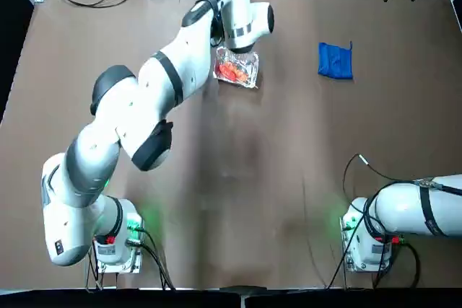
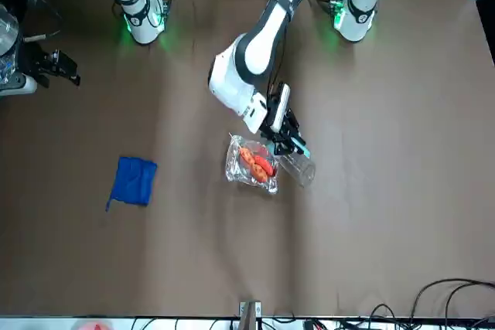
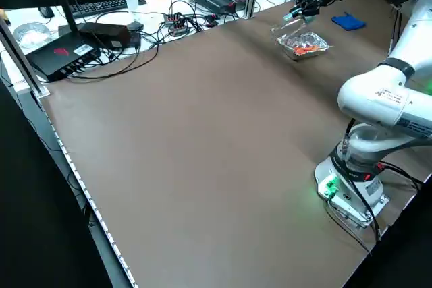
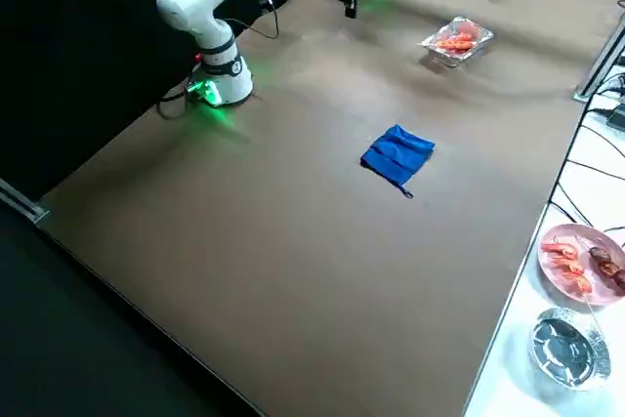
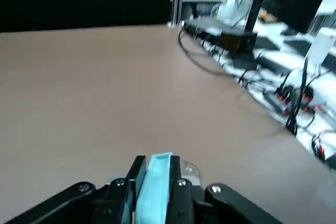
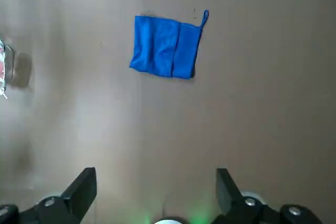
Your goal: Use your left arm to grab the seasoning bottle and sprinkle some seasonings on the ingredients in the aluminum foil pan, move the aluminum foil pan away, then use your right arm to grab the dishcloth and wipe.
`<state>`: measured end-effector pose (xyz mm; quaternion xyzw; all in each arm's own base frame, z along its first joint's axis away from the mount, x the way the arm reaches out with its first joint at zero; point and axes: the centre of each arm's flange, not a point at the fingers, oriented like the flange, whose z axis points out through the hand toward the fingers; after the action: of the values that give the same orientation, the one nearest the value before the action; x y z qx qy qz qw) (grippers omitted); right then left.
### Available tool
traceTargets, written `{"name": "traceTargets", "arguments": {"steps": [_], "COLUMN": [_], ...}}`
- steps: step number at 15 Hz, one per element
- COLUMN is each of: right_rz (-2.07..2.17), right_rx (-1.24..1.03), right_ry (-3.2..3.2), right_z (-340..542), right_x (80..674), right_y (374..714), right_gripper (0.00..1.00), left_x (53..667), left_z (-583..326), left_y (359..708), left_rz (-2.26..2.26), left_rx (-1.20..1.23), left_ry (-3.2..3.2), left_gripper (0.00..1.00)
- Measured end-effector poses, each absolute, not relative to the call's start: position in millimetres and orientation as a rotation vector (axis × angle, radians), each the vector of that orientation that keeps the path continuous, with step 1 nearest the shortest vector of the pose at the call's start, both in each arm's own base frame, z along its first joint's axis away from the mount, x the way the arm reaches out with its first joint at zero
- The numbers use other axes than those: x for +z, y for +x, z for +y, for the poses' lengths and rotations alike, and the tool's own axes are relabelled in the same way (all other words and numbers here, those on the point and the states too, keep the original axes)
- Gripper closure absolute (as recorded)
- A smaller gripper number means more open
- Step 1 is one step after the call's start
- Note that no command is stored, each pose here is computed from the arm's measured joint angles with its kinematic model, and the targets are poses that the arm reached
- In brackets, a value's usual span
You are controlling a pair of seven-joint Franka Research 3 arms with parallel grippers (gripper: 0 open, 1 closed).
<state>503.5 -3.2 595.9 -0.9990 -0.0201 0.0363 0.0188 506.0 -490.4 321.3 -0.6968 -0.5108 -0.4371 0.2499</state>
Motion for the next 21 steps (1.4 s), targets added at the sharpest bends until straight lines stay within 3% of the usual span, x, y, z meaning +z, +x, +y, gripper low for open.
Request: {"name": "traceTargets", "arguments": {"steps": [4,6,13,21], "right_rz": [-0.063,-0.068,-0.149,-0.11], "right_rx": [0.113,0.114,0.199,0.226], "right_ry": [-3.101,-3.101,-3.106,-3.12], "right_z": [-3.2,-1.4,33.9,28.6], "right_x": [595.9,595.3,552.9,485.8], "right_y": [503.5,503.9,528.6,569.9], "right_gripper": [0.0,0.0,0.0,0.0], "left_x": [374.5,431.8,556.7,512.9], "left_z": [-488.9,-467.1,-341.4,-199.2], "left_y": [500.2,508.9,558.4,615.1], "left_rz": [-1.434,-1.452,-1.491,-1.545], "left_rx": [-0.933,-0.685,-0.194,0.11], "left_ry": [-2.051,-2.209,-2.536,-2.572], "left_gripper": [0.77,0.77,0.77,0.77]}}
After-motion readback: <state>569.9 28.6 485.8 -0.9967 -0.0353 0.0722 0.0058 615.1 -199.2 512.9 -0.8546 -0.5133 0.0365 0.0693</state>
